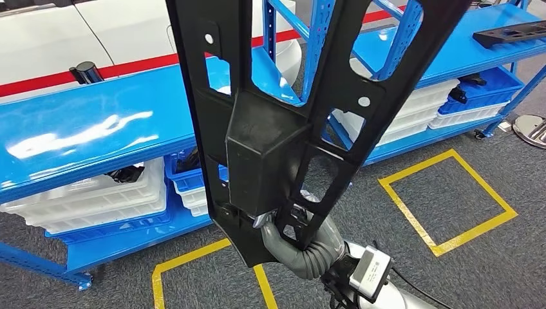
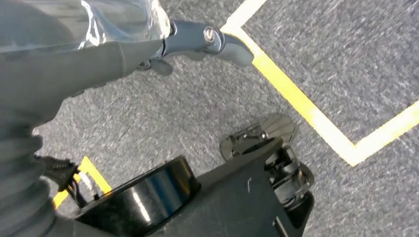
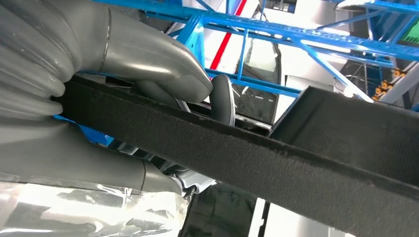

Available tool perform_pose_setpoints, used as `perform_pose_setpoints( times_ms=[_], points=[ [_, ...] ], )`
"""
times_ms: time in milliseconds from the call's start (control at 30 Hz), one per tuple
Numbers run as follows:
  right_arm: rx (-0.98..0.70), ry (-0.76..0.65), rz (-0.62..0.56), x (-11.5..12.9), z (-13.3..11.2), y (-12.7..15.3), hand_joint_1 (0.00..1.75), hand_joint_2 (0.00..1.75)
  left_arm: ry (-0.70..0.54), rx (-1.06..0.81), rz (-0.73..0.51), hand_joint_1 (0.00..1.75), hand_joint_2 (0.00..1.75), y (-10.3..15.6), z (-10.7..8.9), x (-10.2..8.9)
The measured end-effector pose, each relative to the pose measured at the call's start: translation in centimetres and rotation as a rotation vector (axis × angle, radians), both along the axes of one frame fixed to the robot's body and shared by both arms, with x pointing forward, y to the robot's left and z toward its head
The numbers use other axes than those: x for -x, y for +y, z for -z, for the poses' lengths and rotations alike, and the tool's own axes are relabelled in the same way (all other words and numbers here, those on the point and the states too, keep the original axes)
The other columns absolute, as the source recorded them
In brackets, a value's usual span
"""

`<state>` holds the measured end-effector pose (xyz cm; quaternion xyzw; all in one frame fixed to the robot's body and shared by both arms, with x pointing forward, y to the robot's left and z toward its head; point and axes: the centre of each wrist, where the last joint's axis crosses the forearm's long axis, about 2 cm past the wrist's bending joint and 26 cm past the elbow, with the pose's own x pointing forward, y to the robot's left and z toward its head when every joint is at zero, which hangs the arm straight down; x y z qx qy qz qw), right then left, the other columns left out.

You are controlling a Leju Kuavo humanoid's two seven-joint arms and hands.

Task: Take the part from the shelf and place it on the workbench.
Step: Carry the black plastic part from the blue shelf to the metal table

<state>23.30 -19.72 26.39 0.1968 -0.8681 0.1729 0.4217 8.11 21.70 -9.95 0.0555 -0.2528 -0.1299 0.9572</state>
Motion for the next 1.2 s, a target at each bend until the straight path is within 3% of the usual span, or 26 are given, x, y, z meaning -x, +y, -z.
perform_pose_setpoints(
  times_ms=[1200],
  points=[
    [-0.009, -0.009, 0.001, 0.05, -0.19, -0.14, 1.75, 1.75, -0.001, 0.0, -0.003, 0.0, 1.75, 0.03, -0.02, -0.11]
  ],
)
